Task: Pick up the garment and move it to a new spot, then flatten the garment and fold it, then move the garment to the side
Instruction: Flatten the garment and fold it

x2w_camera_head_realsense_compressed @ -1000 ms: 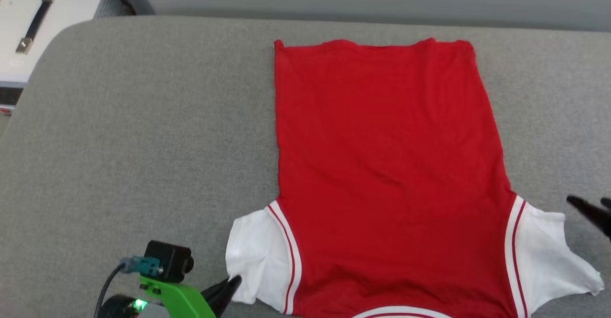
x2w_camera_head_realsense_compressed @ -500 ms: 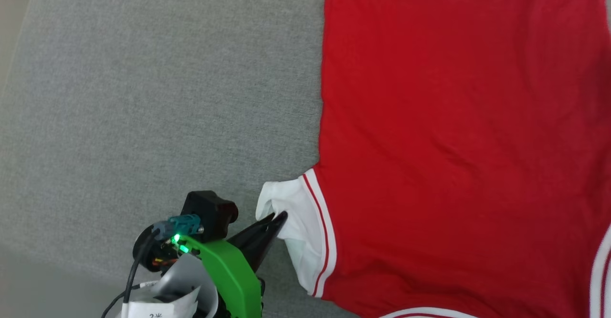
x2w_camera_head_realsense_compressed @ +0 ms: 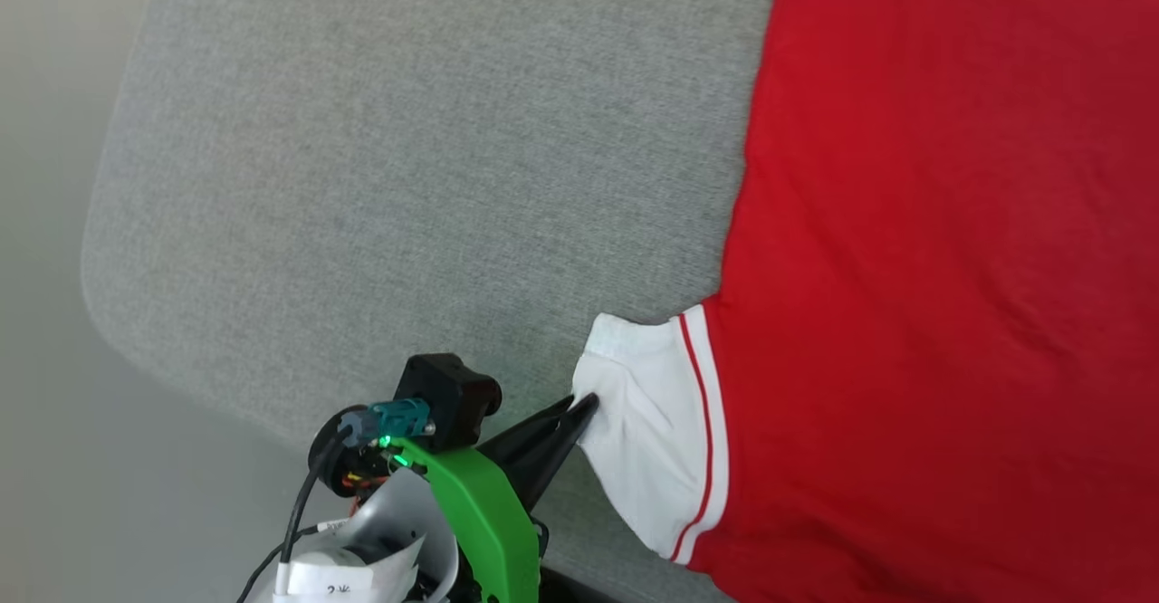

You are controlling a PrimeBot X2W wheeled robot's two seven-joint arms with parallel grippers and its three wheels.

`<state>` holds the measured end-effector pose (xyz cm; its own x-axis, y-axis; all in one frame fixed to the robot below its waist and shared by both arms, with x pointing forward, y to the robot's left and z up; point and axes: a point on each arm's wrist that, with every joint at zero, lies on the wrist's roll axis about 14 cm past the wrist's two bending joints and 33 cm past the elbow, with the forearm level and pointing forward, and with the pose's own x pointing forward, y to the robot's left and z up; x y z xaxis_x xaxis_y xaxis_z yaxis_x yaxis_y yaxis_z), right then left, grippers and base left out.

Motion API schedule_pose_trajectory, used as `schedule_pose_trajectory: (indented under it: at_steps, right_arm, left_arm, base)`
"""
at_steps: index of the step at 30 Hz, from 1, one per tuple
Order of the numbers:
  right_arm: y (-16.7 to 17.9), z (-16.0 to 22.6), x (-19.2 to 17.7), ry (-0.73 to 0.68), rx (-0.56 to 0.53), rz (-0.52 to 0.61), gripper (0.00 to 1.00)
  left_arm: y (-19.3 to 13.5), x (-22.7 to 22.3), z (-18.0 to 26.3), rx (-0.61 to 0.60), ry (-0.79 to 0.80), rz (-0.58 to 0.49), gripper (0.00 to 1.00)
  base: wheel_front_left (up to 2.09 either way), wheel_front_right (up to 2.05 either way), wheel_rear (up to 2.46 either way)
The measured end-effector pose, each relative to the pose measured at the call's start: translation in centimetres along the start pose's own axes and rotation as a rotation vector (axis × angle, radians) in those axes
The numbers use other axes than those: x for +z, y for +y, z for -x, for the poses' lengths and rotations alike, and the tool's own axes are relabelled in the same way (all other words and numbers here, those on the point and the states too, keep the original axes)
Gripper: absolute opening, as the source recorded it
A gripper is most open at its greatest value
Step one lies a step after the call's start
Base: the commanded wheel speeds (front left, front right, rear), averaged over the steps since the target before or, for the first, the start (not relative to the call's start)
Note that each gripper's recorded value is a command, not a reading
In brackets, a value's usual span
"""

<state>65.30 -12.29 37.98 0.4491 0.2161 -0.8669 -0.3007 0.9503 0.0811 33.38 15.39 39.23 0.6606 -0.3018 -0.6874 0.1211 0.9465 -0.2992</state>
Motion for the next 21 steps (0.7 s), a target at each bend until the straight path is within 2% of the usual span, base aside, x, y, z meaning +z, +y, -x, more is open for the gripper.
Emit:
schedule_pose_trajectory:
  at_steps: [6, 7, 8, 9, 21]
  right_arm:
    - [0.5, -2.2, 0.2, 0.013, 0.011, 0.011, 1.0]
    - [0.5, -2.4, 0.1, 0.016, 0.011, 0.016, 0.73]
    - [0.6, -2.6, 0.1, 0.018, 0.011, 0.019, 0.12]
    - [0.6, -2.7, 0.1, 0.019, 0.01, 0.026, 0.0]
    - [0.0, -1.5, -1.1, 0.014, -0.008, 0.051, 0.0]
  left_arm:
    - [0.9, -0.5, -0.4, 0.033, 0.015, 0.018, 0.0]
    - [1.0, -0.5, -0.4, 0.035, 0.017, 0.019, 0.0]
    - [1.0, -0.6, -0.5, 0.036, 0.017, 0.022, 0.0]
    - [1.1, -0.6, -0.5, 0.037, 0.014, 0.027, 0.0]
    - [1.2, 0.3, -0.3, 0.035, -0.022, 0.014, 0.0]
  base:
    - [0.0, 0.0, 0.0]
    - [0.0, 0.0, 0.0]
    - [0.0, 0.0, 0.0]
    - [0.0, 0.0, 0.0]
    - [0.0, 0.0, 0.0]
